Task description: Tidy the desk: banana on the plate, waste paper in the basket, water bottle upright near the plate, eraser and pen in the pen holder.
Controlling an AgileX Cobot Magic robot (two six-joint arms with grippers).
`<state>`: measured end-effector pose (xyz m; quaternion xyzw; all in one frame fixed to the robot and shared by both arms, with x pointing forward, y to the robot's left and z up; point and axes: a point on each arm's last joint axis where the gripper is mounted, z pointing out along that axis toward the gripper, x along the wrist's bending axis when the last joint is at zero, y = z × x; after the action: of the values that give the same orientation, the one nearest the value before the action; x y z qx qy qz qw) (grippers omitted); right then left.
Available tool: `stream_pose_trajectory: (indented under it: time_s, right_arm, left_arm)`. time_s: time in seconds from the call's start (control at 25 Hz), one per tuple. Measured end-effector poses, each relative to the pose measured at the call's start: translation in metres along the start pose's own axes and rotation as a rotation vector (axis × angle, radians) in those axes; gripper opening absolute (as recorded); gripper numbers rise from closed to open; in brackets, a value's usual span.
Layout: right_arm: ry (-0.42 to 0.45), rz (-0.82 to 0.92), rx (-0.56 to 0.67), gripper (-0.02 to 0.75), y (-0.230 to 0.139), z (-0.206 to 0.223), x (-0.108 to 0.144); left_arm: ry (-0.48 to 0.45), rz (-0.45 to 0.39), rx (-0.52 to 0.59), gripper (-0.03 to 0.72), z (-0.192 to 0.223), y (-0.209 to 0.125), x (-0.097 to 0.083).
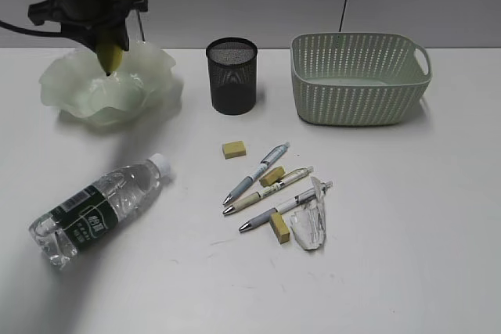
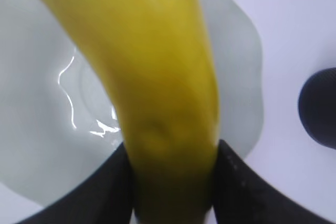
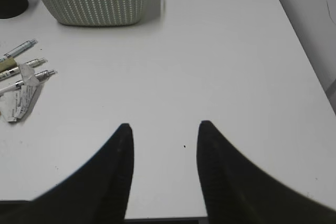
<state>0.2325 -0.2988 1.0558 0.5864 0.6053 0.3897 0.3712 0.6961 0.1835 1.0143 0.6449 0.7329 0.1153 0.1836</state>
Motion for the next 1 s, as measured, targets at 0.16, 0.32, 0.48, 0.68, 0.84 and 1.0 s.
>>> stream_pose_trajectory:
  time_s: [0.16,0.32,0.48,0.68,0.84,1.0]
  right_arm:
    - [0.000,0.000,0.000,0.331,0.000,0.000,0.000]
    - [0.000,0.000,0.000,0.331,0.000,0.000,0.000]
    - [0.000,0.000,0.000,0.331,0.000,0.000,0.000]
    - [0.000,0.000,0.000,0.331,0.000,0.000,0.000]
    - [0.000,0.000,0.000,0.331,0.000,0.000,0.000]
    - [0.000,0.000,0.000,0.331,0.000,0.000,0.000]
  left_arm:
    - [0.021,-0.020,0.031,0.314,0.031,0.000,0.011]
    - [0.007,-0.042,0.072,0.314,0.044,-0.005,0.011]
    - [-0.023,-0.056,0.051,0.424,0.038,0.000,0.007]
    - [-0.025,-0.056,0.048,0.548,0.024,0.006,0.005]
    - [-0.011,-0.008,0.080,0.541,-0.004,0.011,0.005]
    - [0.000,0.071,0.058,0.510,-0.045,0.015,0.006]
